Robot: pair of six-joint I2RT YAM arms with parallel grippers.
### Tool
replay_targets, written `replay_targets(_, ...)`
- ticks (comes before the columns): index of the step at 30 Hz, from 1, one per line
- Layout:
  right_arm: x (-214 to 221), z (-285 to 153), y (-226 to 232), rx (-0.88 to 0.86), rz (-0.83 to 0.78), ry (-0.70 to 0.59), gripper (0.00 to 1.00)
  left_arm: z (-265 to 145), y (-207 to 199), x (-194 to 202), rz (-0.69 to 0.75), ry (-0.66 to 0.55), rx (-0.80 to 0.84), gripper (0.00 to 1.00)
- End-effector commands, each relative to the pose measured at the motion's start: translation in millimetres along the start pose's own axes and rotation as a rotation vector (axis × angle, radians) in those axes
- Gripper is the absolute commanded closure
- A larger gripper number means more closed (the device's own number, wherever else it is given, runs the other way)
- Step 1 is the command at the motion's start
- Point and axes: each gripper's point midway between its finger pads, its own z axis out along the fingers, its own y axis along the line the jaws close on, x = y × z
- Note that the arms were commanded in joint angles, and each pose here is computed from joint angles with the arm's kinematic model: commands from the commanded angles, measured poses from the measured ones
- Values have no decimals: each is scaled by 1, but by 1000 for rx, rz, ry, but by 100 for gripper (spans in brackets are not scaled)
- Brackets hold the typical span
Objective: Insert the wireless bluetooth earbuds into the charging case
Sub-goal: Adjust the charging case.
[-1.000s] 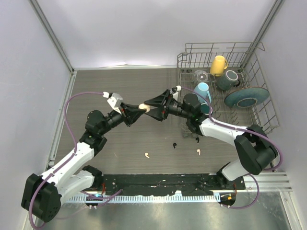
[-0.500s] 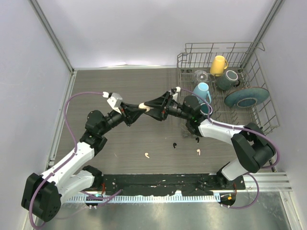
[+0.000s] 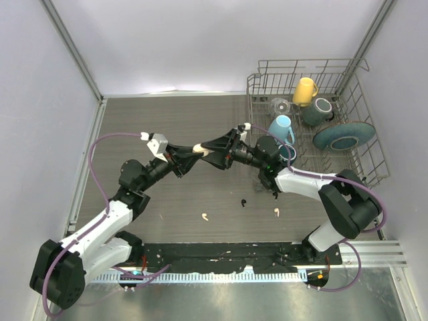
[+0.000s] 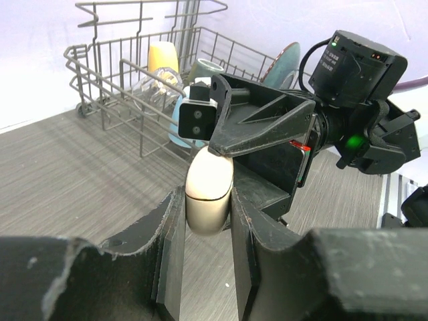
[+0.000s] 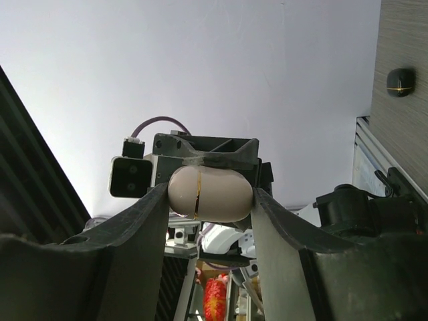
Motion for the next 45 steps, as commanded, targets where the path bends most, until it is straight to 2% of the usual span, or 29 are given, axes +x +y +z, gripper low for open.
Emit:
replay_targets(1,10,-3,27,-107,-35,33,96,1,-10,-15,55,-96,56,65)
replay_targets(20,16,-2,28,-122,-30,56,99,6,-18,-26,67,-197,120,61)
replay_targets(27,18,-2,29,-122,-33,65,99,10,-20,-24,64,-202,146,62)
replay_targets(32,19,-1,29,-121,-35,69,99,12,-21,-25,75,-220,159,67)
replay_targets(39,19,-1,27,-118,-34,70,99,14,-21,-25,71,-221,166,67)
replay_targets(45,18,0,24,-109,-32,67,99,16,-23,-23,63,-213,179,60)
